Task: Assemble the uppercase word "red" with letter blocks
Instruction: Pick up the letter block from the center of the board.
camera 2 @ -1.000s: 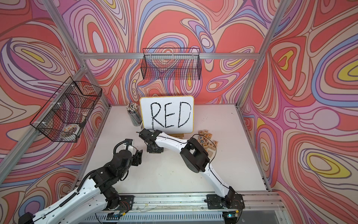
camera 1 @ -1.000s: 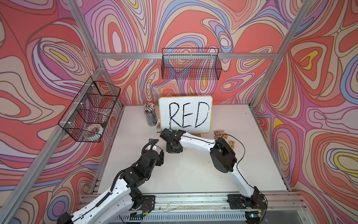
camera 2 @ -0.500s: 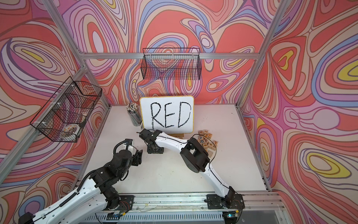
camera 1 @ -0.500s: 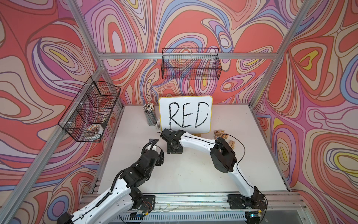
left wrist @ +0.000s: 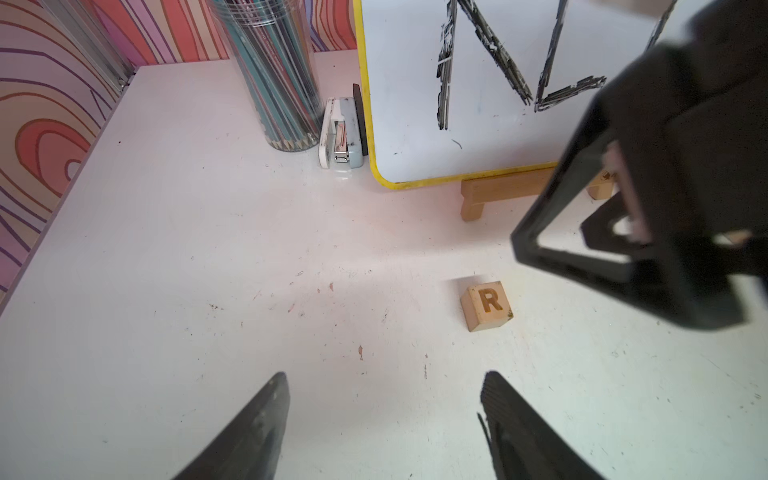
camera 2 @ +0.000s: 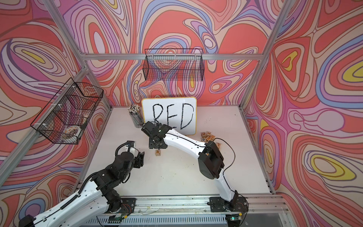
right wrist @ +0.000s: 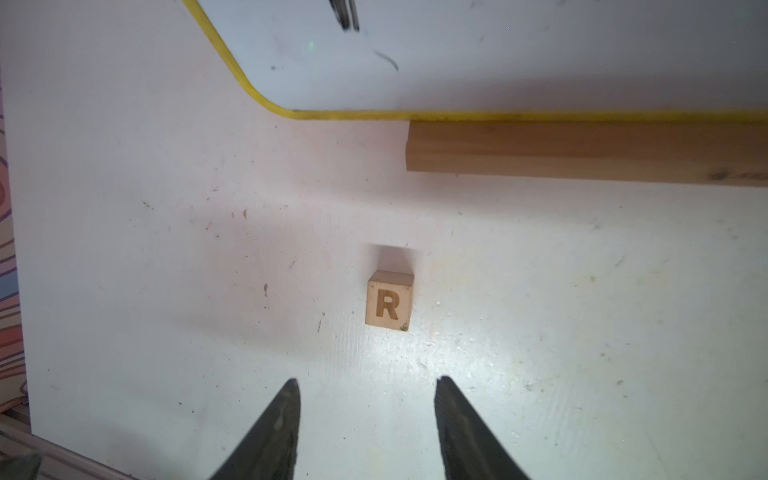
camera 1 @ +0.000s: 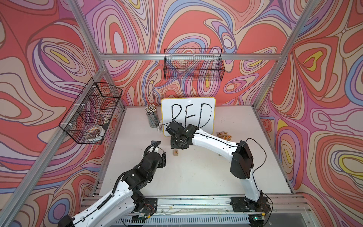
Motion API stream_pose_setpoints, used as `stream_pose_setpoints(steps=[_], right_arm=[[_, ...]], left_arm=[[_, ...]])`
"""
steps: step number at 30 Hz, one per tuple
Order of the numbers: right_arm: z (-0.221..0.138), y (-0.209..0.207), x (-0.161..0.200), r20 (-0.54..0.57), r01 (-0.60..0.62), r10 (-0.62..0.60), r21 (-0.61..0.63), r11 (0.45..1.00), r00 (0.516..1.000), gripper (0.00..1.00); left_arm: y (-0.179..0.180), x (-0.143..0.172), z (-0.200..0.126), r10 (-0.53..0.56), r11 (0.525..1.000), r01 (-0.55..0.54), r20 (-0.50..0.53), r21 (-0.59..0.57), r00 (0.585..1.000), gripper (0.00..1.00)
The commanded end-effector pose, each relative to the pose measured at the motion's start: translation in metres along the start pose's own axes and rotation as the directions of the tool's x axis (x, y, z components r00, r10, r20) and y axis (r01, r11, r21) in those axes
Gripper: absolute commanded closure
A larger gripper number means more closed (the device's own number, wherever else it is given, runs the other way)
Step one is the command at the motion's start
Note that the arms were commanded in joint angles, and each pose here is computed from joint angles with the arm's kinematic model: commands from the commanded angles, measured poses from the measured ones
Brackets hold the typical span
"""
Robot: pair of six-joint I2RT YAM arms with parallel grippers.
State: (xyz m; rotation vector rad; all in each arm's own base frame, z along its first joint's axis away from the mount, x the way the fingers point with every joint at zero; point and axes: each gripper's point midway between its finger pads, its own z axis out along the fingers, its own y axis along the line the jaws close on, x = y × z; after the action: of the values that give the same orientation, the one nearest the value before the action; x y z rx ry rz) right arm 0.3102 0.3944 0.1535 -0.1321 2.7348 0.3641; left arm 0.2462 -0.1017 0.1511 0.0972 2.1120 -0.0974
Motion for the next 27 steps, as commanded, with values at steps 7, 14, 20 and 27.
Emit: stream_pose_setpoints(steps=[7,14,20,27], right_arm=[[-0.061,-0.116,-0.005,0.020,0.108,-0.111,0.134,0.985,0.994,0.49],[-0.074,-0.233,-0.001,0.091,-0.114,0.100,0.169,0.979,0.991,0.53],[-0.065,-0.299,-0.009,0.106,-0.214,0.193,0.232,0.949,0.975,0.54],[-0.042,-0.340,-0.027,0.132,-0.363,0.340,0.250,0.898,0.931,0.58]], left_arm=[[-0.023,-0.035,0.003,0.020,0.998,-0.022,0.034,0.065,0.999,0.27],[-0.058,-0.054,0.015,0.072,0.988,-0.080,0.063,0.134,0.995,0.28],[-0.086,-0.060,0.019,0.094,0.971,-0.108,0.075,0.215,0.993,0.28],[-0.083,-0.058,0.016,0.062,0.974,-0.077,0.075,0.215,0.995,0.28]])
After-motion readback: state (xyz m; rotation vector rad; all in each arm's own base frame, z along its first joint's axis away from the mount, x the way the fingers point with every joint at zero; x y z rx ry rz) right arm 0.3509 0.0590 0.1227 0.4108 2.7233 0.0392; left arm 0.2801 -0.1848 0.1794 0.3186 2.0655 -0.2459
